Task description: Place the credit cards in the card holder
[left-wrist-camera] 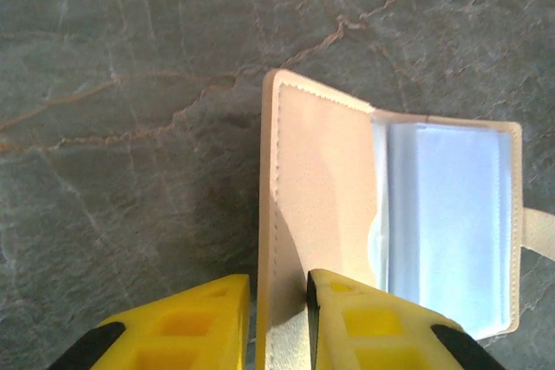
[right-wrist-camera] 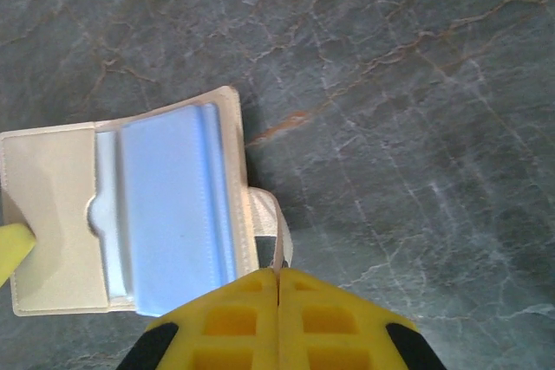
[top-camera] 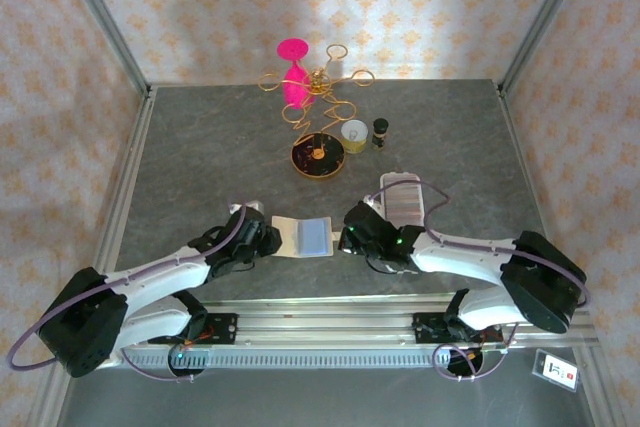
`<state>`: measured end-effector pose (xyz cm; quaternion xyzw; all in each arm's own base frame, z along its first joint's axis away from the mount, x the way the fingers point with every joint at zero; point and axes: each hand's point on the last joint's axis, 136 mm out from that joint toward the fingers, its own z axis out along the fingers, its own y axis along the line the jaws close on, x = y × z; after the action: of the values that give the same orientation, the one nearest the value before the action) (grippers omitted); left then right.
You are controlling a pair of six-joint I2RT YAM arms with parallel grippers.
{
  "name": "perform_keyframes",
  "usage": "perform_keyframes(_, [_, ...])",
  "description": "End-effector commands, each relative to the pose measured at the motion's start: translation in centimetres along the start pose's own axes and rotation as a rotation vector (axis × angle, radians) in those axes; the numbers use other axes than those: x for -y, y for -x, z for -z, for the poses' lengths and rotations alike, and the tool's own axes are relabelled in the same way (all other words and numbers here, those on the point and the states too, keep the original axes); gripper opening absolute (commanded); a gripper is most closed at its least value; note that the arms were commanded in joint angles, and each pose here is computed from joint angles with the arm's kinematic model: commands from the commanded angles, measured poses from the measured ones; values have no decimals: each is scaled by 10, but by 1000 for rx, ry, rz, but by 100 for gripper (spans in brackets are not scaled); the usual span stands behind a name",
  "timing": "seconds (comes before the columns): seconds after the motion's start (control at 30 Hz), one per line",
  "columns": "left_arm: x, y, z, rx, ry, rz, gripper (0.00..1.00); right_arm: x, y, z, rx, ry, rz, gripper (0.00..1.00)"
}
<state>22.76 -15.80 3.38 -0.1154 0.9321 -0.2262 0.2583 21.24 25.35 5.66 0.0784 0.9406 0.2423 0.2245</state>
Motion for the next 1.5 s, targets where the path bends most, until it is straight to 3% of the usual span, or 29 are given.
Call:
perform_keyframes(0.0, [0,-5,-3,-12,-26,14,25,13,4,0,18,-67,17,5])
perform_keyframes(0.33, [9,-7,-3,-28,-78,-14,16,4,20,27,20,-133,100,30])
perform_keyframes(0.47, [16,-11,-2,-42,-131,-10,15,-28,19,40,-15,-16,123,37])
perform_keyframes(0.73, [17,-12,3,-30,-148,-13,15,-85,-8,32,-80,86,171,41])
perform_keyframes(1.03, [17,-10,6,-12,-158,13,12,-57,-25,-15,-106,-54,169,41])
perform_keyframes(1.47, [20,-12,2,-27,-176,14,10,-38,-36,-41,-131,-141,179,41])
